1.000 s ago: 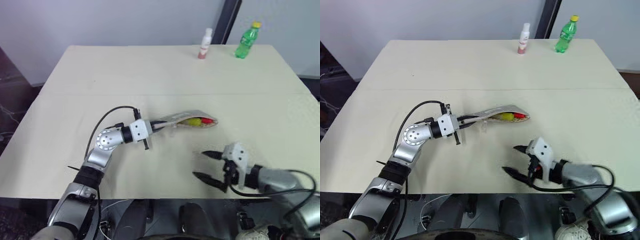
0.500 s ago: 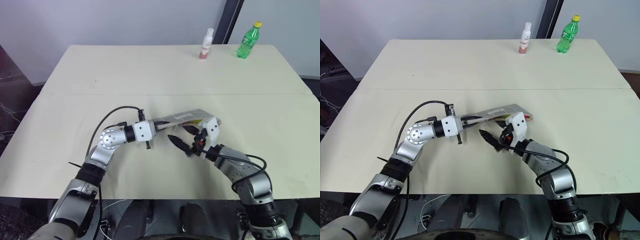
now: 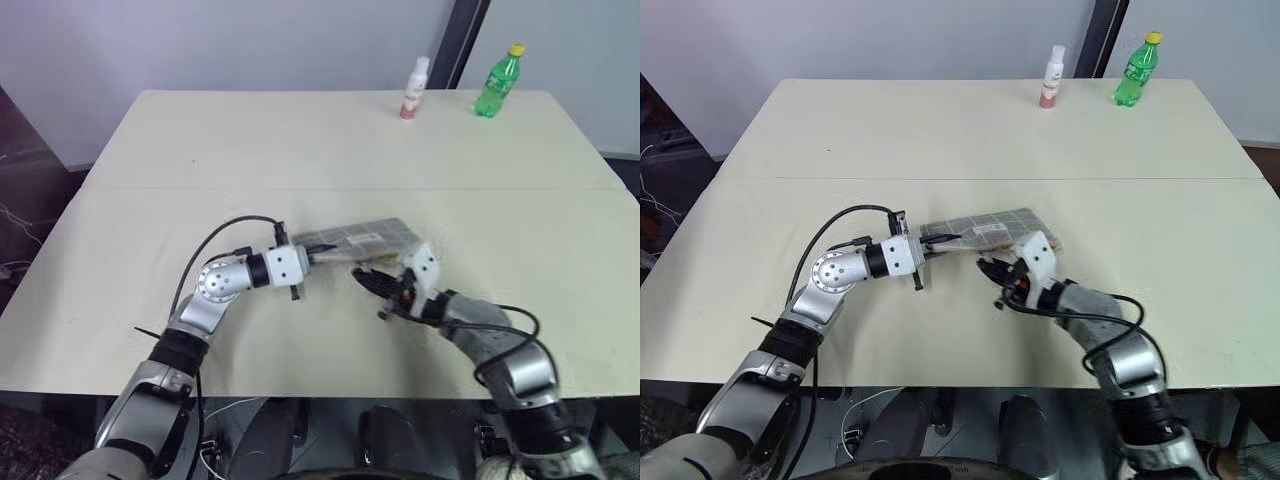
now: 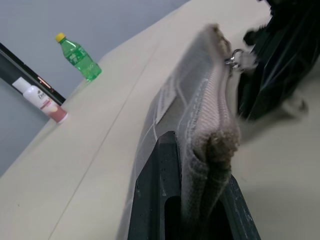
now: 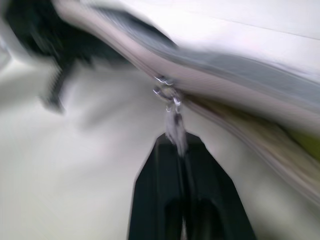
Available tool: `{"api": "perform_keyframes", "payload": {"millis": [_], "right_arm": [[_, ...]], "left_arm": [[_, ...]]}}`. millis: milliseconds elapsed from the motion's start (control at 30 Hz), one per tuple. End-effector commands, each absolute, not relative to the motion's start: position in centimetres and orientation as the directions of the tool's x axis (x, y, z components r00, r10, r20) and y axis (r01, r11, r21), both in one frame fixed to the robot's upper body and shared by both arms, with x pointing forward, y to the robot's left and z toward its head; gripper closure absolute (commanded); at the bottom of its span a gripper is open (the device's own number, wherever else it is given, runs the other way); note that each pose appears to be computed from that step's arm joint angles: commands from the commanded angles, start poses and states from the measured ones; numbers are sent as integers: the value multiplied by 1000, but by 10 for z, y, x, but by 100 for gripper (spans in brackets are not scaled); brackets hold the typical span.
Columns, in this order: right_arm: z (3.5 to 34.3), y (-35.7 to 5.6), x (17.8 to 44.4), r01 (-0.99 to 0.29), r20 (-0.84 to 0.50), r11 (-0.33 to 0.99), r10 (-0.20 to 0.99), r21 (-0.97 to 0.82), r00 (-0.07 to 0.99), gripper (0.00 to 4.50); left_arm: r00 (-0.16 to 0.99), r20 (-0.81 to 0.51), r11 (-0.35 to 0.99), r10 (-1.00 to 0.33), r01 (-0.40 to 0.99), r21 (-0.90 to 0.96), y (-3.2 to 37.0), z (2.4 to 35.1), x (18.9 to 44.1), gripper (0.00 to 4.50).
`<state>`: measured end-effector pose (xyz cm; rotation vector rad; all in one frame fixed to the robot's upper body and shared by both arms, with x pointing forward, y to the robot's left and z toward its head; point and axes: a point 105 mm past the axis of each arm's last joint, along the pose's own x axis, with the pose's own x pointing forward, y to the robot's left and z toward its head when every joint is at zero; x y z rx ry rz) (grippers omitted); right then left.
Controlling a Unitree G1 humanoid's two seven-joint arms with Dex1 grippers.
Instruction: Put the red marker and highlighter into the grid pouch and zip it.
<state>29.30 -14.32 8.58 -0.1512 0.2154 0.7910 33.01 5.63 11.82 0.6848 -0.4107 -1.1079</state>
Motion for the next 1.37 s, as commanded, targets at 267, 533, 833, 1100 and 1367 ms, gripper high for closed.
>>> {"api": "perform_keyframes", "payload": {"millis": [267,533,833,1100,1367], "right_arm": [[89,-245,290,-594,-366,749,486,-294,793,446],[101,-223,267,-687,-319,687,613,-238,723,201],[126,-239,232,-721,-316,647,650,-248,691,4],[138,-255,237,-630,-226,727,589,-273,776,4],[135,-257,240,-626,-234,721,581,-297,780,4]], "left_arm": [[407,-20,292,-913,688,664,70,122,335,450],[334,-15,286,-943,829,480,79,121,323,198],[501,21,480,-865,816,322,126,120,316,39],[711,4,687,-703,679,259,179,126,324,39],[772,1,737,-636,607,297,204,124,333,39]]}}
